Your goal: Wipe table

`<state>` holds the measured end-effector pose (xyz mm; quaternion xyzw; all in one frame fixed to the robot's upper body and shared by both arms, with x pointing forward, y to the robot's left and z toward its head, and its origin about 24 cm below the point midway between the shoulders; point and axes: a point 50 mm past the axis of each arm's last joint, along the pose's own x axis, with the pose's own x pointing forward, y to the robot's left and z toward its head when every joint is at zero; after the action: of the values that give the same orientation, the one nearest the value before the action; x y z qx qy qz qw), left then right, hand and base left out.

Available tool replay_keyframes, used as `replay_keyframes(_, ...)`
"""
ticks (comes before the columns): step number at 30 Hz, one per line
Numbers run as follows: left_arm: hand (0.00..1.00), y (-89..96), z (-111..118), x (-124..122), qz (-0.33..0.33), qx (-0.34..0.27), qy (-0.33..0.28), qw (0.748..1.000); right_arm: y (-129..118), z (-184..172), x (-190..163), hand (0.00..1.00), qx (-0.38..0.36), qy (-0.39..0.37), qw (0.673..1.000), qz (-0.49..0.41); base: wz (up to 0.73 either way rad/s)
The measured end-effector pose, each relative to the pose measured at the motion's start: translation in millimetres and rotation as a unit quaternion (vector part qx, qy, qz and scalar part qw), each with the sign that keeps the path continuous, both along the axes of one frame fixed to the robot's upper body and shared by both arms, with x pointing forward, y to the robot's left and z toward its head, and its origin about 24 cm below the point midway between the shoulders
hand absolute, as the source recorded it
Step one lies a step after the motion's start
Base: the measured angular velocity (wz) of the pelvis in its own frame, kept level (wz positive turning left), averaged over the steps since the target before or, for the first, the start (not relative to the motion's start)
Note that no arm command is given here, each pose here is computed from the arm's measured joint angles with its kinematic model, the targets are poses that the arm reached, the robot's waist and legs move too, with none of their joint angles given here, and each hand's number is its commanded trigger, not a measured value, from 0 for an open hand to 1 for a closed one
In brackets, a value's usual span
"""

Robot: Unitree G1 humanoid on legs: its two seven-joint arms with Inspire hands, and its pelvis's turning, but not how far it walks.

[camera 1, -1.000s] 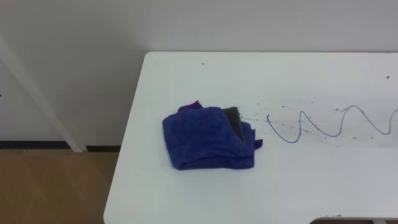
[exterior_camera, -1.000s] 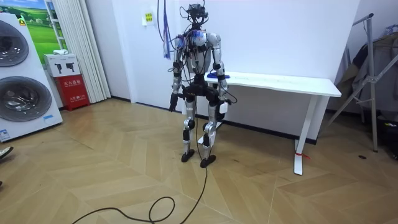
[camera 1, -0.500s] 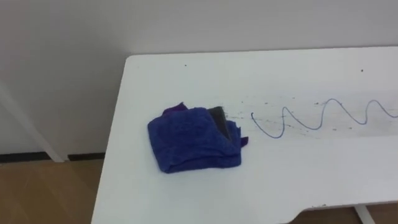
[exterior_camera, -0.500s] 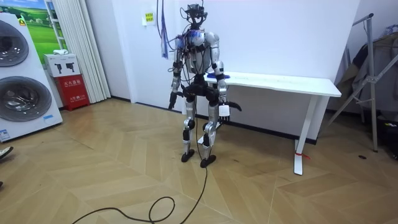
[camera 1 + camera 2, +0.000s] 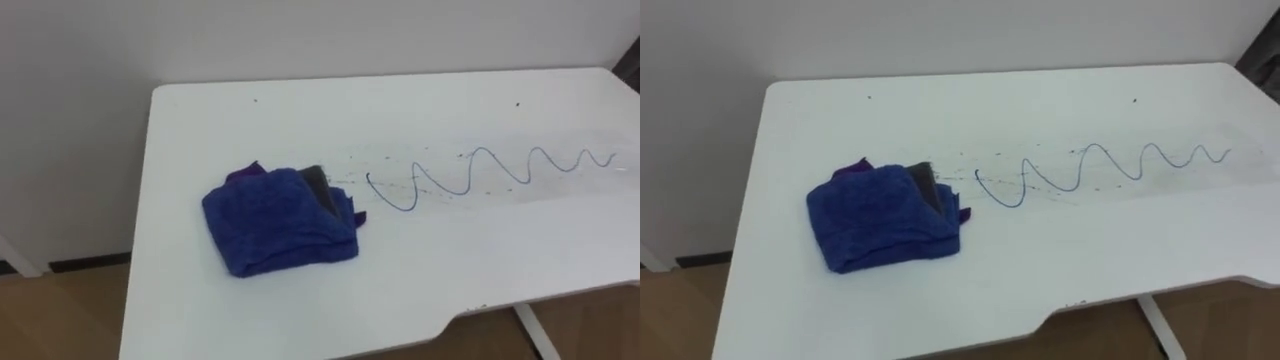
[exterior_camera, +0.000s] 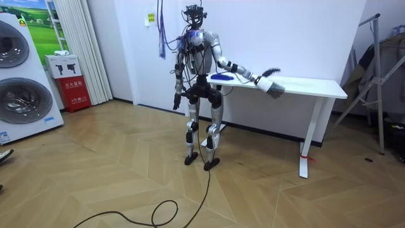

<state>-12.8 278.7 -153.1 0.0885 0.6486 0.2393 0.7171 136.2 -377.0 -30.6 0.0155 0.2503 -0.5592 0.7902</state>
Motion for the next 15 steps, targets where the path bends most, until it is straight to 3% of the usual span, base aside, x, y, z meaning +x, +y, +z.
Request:
replay_keyframes(4,0.0,-3.2,-1,9,-0.023,-0.002,-0.015,1.0,19,59,45,0.0,-0.179,-0.044,0.977,0.105,-0.02)
replay_keyframes(6,0.0,-6.2,-2,10,-0.034,-0.005,-0.016,0.999,41,89,65,0.0,-0.269,-0.07,0.945,0.171,0.0)
replay_keyframes(10,0.0,-8.8,-3,10,-0.05,-0.009,-0.012,0.999,76,121,92,0.0,-0.359,-0.104,0.895,0.244,0.02)
replay_keyframes(15,0.0,-13.8,-5,8,-0.09,-0.018,0.002,0.996,126,147,114,0.0,-0.462,-0.124,0.804,0.353,0.15)
